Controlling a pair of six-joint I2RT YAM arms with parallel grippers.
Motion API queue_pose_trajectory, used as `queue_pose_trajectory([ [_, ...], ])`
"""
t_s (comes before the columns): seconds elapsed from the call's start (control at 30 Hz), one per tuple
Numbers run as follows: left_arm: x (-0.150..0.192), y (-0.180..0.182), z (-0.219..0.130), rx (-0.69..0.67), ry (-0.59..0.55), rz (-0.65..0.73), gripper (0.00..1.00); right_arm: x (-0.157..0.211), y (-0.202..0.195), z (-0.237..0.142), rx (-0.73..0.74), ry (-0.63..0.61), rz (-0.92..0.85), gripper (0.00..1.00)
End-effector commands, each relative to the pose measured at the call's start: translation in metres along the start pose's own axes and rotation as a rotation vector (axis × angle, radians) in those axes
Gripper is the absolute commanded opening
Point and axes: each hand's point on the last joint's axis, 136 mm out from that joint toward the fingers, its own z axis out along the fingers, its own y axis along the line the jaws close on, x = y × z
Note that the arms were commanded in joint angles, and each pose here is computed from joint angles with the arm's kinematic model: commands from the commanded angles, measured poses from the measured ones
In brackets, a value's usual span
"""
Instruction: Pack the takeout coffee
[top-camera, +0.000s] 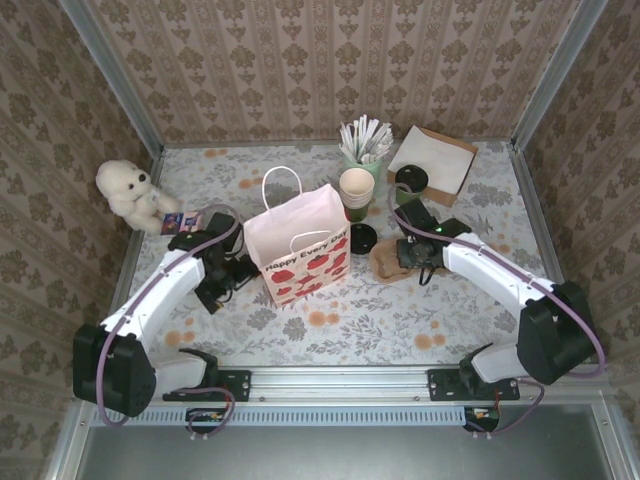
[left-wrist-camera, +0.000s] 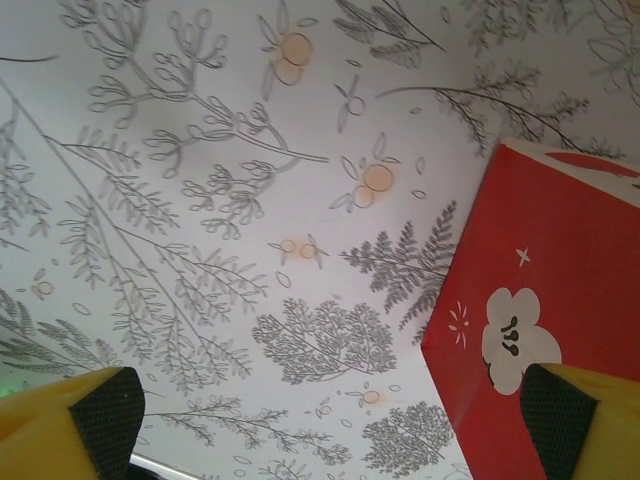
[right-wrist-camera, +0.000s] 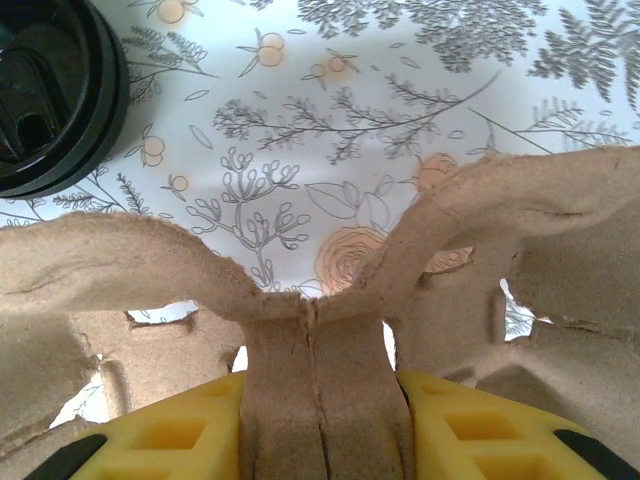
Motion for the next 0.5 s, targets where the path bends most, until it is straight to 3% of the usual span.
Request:
queue_pose_trajectory([
  [0.0, 0.002, -0.021, -0.006, 0.045, 0.021, 0.013, 1.00, 0.007, -0.014, -0.010, 0.018, 0.007, 0.054, 0.39],
  [0.07, -0.001, -0.018, -0.012, 0.010, 0.006, 0.047, 1.00, 0.007, -0.015, -0.012, 0.016, 0.002, 0.061, 0.39],
  [0.2, -0.026, 0.014, -0.040, -0.136, -0.163, 0.118, 1.00, 0.006, -0.015, -0.019, 0.000, -0.012, 0.078, 0.39],
  [0.47, -0.066, 0.012, -0.103, 0.051, -0.447, 0.254, 1.00, -0.009, -0.010, -0.040, -0.045, -0.070, 0.096, 0.38],
])
